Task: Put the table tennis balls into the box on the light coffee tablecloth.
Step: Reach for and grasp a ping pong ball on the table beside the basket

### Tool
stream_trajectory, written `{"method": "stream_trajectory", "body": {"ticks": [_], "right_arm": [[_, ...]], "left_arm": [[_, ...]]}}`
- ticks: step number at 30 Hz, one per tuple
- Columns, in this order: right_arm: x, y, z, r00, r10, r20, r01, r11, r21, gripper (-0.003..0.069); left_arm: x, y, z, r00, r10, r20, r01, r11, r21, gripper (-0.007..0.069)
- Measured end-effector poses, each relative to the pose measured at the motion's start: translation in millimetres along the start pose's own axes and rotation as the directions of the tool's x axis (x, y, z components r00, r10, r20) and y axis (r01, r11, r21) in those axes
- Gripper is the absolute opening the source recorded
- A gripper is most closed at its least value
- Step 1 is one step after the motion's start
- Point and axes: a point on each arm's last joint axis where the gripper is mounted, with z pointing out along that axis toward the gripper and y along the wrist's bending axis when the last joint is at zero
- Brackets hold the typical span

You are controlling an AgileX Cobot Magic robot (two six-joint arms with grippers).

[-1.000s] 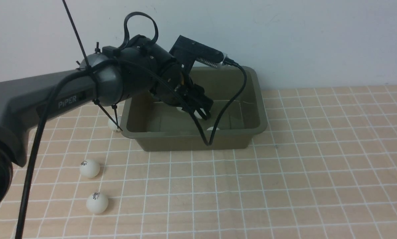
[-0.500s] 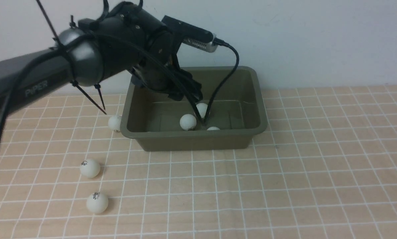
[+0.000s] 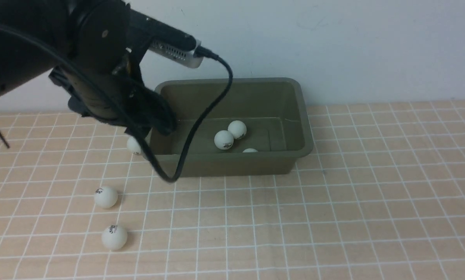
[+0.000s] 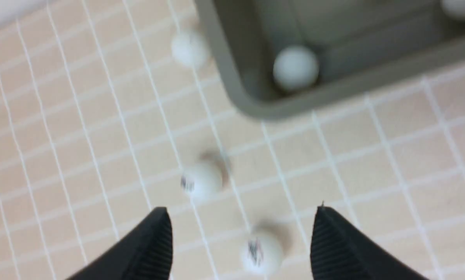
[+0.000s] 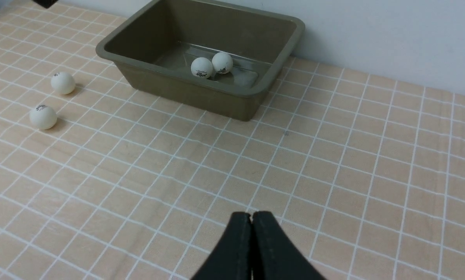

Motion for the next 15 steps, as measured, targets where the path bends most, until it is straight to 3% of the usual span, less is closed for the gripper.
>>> {"method": "stream_trajectory", "body": {"ticks": [7,15], "right_arm": [[0.4,0.4,0.0,1.0,0.002,-0.004,-0.002,1.0,-0.004,-0.0016],[2.1,3.1,-0.1,1.0,0.015,-0.023,-0.016,0.999,-0.034,-0.0016]], "left_arm": [[58.9,-3.5,16.4,0.997,-0.027,-0.075,0.03,0.999,0.04,0.0394],[91.3,-15.7,49.2,0.996,-0.055,-0.067,0.062,0.992,0.106,0.0394]]}}
